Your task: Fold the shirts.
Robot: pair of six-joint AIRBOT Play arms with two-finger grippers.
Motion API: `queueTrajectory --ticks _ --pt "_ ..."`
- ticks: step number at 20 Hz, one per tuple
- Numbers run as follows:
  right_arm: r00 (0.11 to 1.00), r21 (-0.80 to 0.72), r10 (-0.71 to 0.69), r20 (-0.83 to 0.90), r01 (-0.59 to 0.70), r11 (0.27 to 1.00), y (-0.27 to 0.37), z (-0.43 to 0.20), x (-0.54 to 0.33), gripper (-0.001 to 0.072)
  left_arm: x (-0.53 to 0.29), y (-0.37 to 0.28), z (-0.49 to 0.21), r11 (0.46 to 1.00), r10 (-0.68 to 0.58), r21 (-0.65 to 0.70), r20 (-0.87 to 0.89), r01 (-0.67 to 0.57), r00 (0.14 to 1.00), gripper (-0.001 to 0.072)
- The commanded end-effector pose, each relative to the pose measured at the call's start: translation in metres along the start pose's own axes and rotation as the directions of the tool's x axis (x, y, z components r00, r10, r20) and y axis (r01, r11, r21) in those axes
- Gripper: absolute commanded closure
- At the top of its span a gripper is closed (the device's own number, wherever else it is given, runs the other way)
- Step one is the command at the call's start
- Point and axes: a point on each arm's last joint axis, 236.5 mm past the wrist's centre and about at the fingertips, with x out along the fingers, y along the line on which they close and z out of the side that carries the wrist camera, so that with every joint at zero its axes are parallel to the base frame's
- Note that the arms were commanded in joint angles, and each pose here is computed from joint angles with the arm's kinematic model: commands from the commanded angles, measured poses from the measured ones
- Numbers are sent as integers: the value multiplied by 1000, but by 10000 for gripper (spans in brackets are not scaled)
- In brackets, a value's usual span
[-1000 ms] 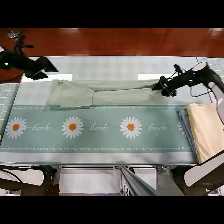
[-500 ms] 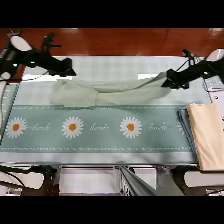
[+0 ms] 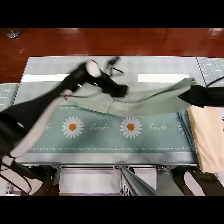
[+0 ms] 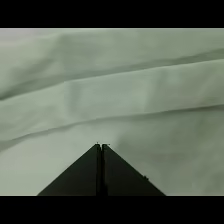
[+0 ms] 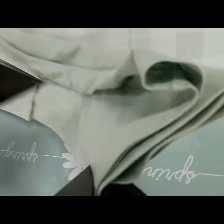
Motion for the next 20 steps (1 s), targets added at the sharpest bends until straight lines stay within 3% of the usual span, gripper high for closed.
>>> queueTrajectory --ticks 1,6,9,11,13,16,20 --pt "999 3 6 38 -6 1000 9 -12 -18 682 69 -77 -46 996 -74 52 -51 77 996 690" --pt "999 8 26 40 -26 1000 14 -11 -18 681 86 -123 -83 977 -122 150 -186 151 975 689" --pt "999 14 29 27 -30 999 13 -11 -15 682 22 -86 -6 985 -135 102 -73 142 988 689" --pt "998 29 67 7 -68 997 19 -8 -7 682 -46 -26 45 994 -105 14 34 105 994 689" --pt "992 5 125 -11 -125 992 36 3 4 682 -128 46 73 995 -22 -91 127 34 992 689" --pt "976 -107 210 -63 -216 971 94 23 39 681 -283 147 74 959 211 -247 297 -139 931 689" --pt "930 -233 289 -226 -339 911 196 20 129 681 -442 164 22 910 399 -334 545 -245 737 688"
